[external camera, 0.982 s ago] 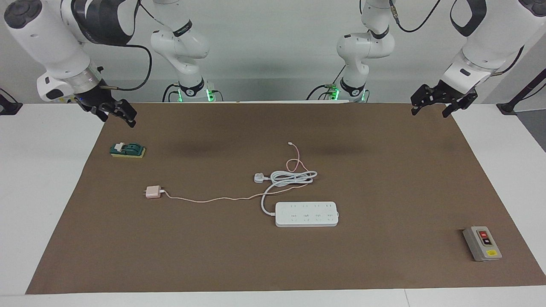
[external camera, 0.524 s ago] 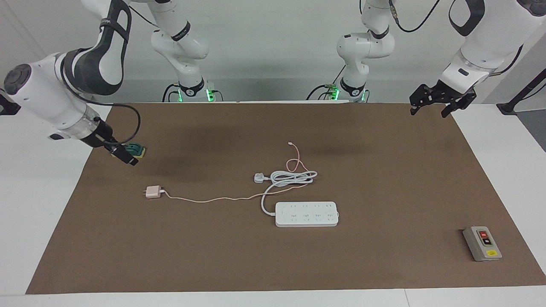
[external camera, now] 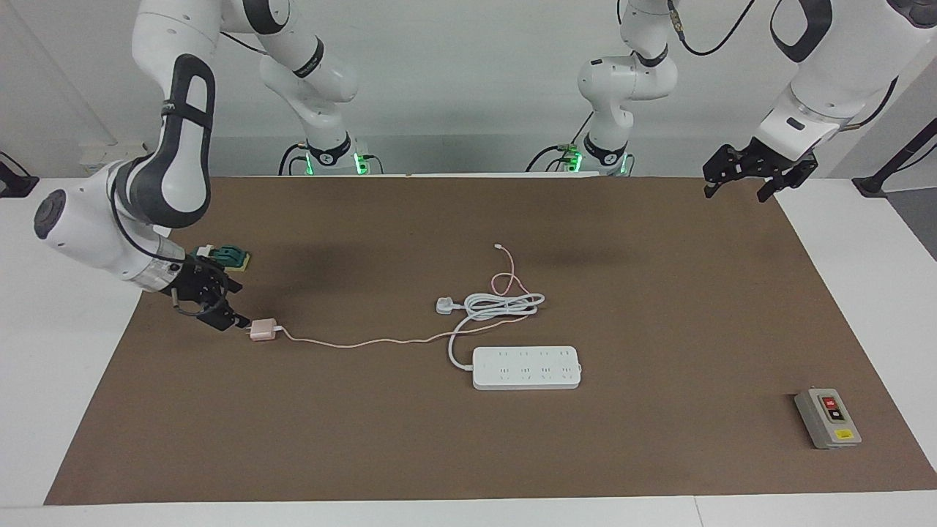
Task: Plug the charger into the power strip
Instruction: 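Reach the right gripper to the pink charger and grasp it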
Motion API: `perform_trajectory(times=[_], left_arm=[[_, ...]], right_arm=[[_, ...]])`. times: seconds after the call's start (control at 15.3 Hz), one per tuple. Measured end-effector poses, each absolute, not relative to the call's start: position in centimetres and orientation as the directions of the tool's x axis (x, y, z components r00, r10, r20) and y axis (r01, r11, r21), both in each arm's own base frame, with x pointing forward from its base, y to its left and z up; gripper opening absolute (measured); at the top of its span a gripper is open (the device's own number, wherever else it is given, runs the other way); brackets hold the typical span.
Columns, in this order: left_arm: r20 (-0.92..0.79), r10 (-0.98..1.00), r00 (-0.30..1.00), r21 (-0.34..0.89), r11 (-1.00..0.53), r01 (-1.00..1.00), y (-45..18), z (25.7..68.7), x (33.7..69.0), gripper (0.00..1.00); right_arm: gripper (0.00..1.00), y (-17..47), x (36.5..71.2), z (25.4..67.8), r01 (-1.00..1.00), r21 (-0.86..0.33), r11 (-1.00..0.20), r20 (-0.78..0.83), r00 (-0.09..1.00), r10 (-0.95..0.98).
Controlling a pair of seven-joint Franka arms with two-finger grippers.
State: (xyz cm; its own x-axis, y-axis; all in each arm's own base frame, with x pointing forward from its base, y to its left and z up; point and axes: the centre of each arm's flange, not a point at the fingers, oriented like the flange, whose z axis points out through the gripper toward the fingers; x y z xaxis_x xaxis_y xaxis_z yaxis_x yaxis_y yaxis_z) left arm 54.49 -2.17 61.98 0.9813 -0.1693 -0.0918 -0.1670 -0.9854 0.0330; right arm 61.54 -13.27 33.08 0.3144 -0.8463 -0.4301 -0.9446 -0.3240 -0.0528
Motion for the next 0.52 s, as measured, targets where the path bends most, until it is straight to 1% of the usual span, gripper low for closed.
perform_trajectory(times=[0.33, 0.52], left_arm=[[-0.084, -0.169, 0.982, 0.032, -0.985, -0.167, -2.2, 62.0, 54.6, 1.0], [-0.084, -0.166, 0.983, 0.032, -0.986, -0.164, -2.0, 62.0, 54.6, 1.0]], right_arm=[[1.0, -13.3, 61.7, 29.5, -0.971, 0.029, -0.239, -0.465, 0.198, -0.863], [1.0, -13.4, 62.0, 28.6, -0.974, 0.033, -0.224, -0.46, 0.184, -0.868]])
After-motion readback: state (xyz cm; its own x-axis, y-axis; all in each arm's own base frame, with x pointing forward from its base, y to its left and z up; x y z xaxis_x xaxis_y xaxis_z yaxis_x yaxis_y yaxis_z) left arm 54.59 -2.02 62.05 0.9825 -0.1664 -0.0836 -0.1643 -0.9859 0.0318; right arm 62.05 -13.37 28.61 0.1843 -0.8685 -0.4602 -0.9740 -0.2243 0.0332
